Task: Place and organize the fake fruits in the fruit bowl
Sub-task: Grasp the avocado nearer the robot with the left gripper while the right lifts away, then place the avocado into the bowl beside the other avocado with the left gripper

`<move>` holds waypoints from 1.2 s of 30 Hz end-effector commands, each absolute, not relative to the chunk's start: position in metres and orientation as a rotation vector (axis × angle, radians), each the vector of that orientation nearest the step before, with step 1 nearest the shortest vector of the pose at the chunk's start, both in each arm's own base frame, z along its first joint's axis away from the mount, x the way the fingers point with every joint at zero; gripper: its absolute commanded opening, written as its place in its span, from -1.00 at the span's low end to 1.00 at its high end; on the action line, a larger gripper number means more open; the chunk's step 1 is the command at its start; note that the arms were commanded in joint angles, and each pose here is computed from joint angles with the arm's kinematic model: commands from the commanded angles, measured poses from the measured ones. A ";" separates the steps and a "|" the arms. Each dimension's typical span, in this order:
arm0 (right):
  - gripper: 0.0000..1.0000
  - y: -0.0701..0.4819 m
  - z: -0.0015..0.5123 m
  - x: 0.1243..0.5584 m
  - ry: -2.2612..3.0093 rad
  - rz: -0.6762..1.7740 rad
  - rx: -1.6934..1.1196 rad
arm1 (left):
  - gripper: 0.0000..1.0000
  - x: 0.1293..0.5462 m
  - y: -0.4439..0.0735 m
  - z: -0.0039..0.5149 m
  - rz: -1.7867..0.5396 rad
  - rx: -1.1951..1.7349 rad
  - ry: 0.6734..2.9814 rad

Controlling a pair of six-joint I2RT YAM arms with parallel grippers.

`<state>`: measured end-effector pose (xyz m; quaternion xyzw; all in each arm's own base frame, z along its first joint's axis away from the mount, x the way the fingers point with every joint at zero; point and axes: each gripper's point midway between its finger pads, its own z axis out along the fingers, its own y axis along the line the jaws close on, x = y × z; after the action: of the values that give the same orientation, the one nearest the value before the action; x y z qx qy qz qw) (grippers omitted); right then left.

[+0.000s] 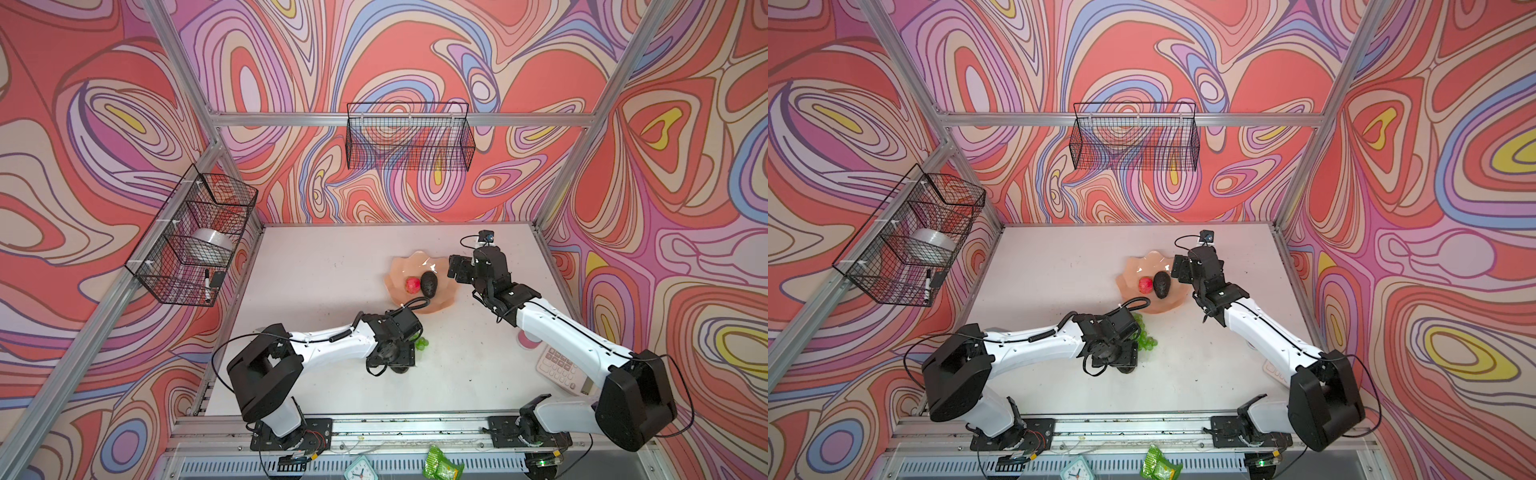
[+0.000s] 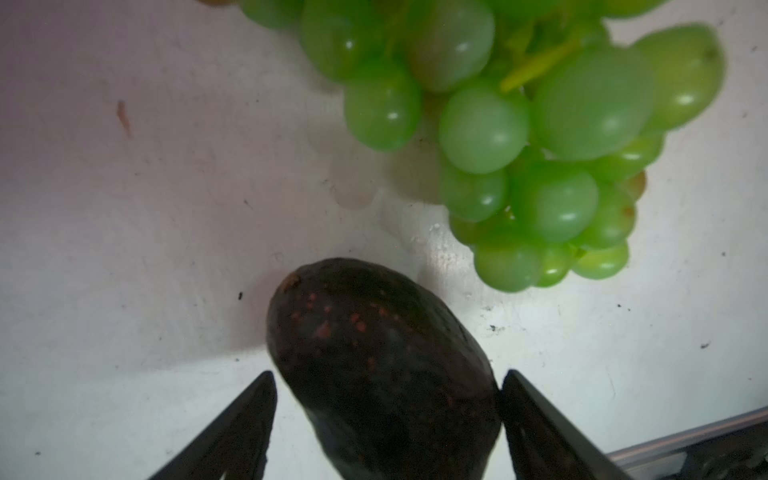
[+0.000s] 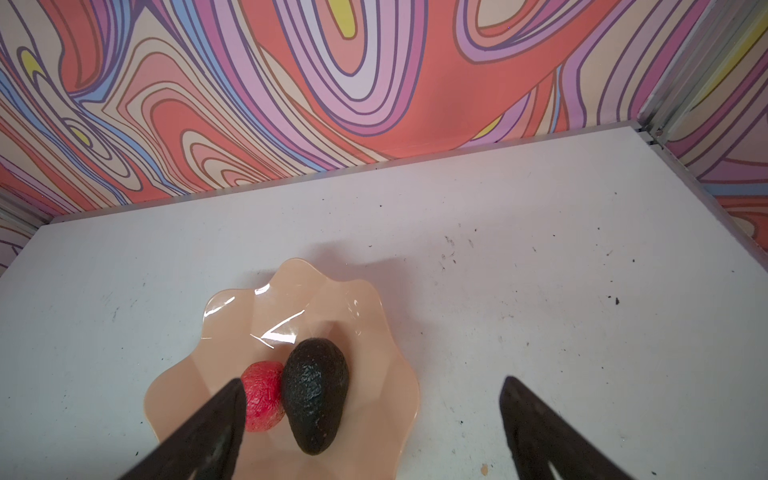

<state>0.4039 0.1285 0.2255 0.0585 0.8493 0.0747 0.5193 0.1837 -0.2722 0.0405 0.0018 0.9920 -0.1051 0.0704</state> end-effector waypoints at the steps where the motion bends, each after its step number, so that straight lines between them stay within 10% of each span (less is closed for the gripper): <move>1: 0.96 0.122 0.226 0.403 2.026 0.158 0.144 | 0.52 0.185 -0.273 0.037 -0.295 -0.005 2.988; 10: 0.96 0.126 0.222 0.407 2.036 0.176 0.144 | 0.00 0.188 -0.250 0.068 -0.238 0.034 2.904; 25: 0.96 0.129 0.232 0.407 2.026 0.213 0.154 | -0.01 0.305 -0.247 0.179 -0.298 0.140 2.558; 36: 0.96 0.111 0.256 0.392 1.983 0.156 0.163 | -0.03 0.378 -0.280 0.139 -0.267 0.238 2.655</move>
<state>0.3946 0.1194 0.2481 0.0657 0.8379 0.0822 0.5356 0.3705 -0.2820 0.1525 0.0706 0.9599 -0.1040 0.2505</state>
